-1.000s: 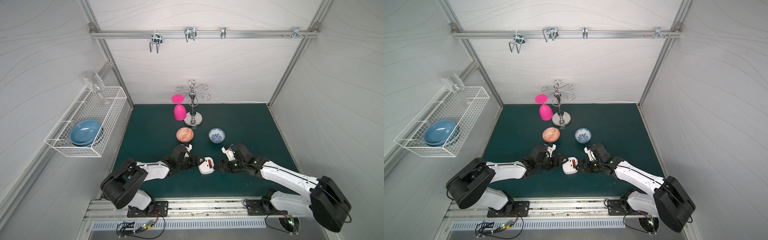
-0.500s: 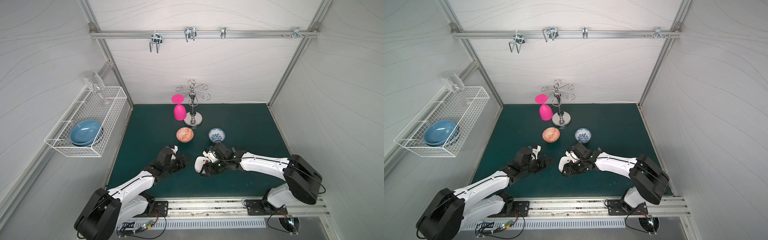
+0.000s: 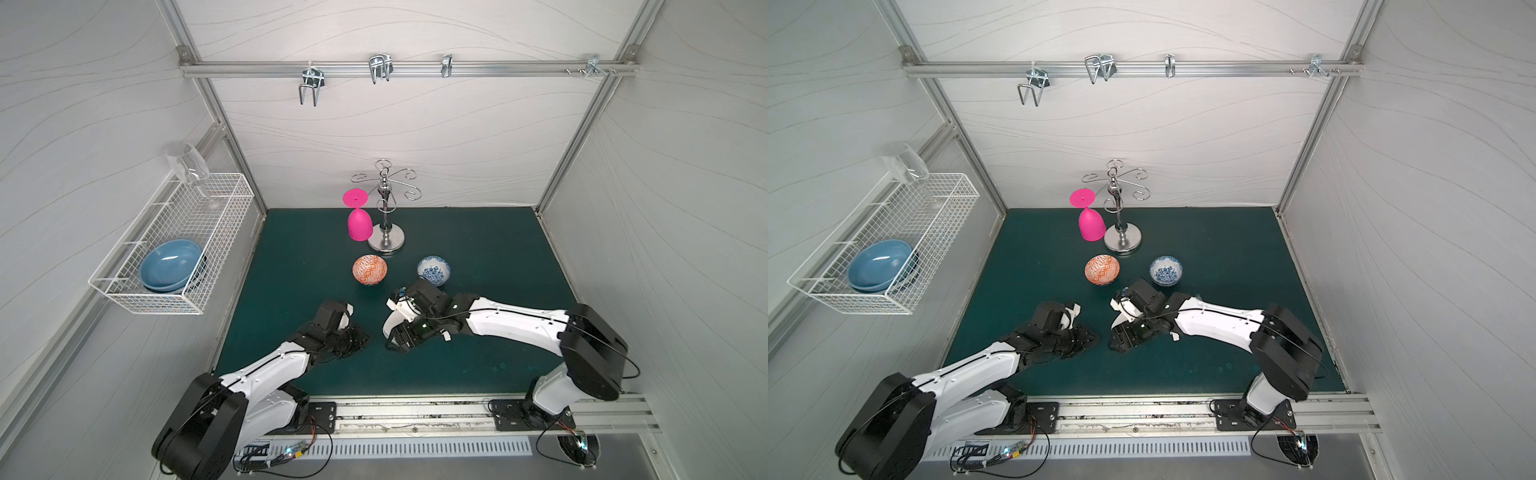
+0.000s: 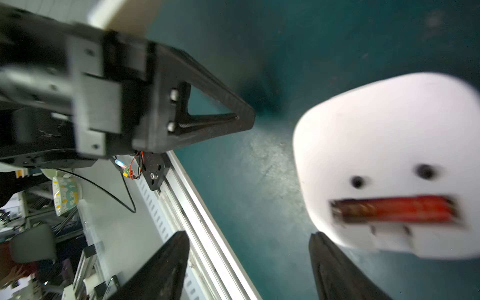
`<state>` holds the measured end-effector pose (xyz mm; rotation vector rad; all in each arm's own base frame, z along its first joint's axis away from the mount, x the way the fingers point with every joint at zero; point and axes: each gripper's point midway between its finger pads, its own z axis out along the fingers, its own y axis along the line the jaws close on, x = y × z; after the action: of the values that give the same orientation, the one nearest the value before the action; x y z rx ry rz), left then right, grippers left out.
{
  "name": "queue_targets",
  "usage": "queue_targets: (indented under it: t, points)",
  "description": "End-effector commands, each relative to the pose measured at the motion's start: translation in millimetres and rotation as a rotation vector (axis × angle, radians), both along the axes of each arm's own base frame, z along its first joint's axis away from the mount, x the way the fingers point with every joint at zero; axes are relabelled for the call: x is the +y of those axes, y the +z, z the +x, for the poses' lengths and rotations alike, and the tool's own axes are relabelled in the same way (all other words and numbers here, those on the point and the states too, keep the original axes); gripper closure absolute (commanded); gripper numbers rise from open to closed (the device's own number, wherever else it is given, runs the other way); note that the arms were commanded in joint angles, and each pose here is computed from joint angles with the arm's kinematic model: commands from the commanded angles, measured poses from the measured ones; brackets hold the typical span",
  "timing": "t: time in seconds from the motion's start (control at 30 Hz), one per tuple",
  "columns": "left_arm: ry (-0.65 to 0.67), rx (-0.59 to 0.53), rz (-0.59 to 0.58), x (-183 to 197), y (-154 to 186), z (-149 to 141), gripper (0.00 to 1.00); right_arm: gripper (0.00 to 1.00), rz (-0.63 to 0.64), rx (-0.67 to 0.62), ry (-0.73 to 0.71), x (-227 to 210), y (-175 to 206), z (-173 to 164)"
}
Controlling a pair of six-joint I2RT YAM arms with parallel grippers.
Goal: Remove the battery from the alarm
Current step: Adjust the alarm at the center of the board.
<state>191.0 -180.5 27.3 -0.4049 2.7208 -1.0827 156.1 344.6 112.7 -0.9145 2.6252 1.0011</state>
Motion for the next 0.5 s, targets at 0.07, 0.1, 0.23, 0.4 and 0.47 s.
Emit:
queue_targets:
  t: [0.07, 0.1, 0.23, 0.4, 0.47]
  points:
    - [-0.11, -0.066, -0.036, -35.3, 12.1, 12.5, 0.81, 0.34, -0.283, -0.067, -0.348, -126.2, 3.0, 51.7]
    - [-0.121, -0.064, -0.034, -40.0, 10.7, 13.2, 0.81, 0.35, -0.323, -0.072, -0.398, -145.8, 1.6, 58.3]
    - [-0.131, -0.063, -0.023, -49.8, 5.6, 20.3, 0.82, 0.36, -0.422, -0.064, -0.549, -204.0, -4.5, 81.2]
    - [-0.121, -0.077, 0.022, -50.9, 1.4, 34.3, 0.82, 0.35, -0.525, -0.048, -0.596, -232.6, -22.9, 106.7]
    - [-0.121, -0.087, 0.023, -54.6, 3.5, 41.4, 0.82, 0.34, -0.547, -0.043, -0.59, -233.8, -29.3, 113.7]
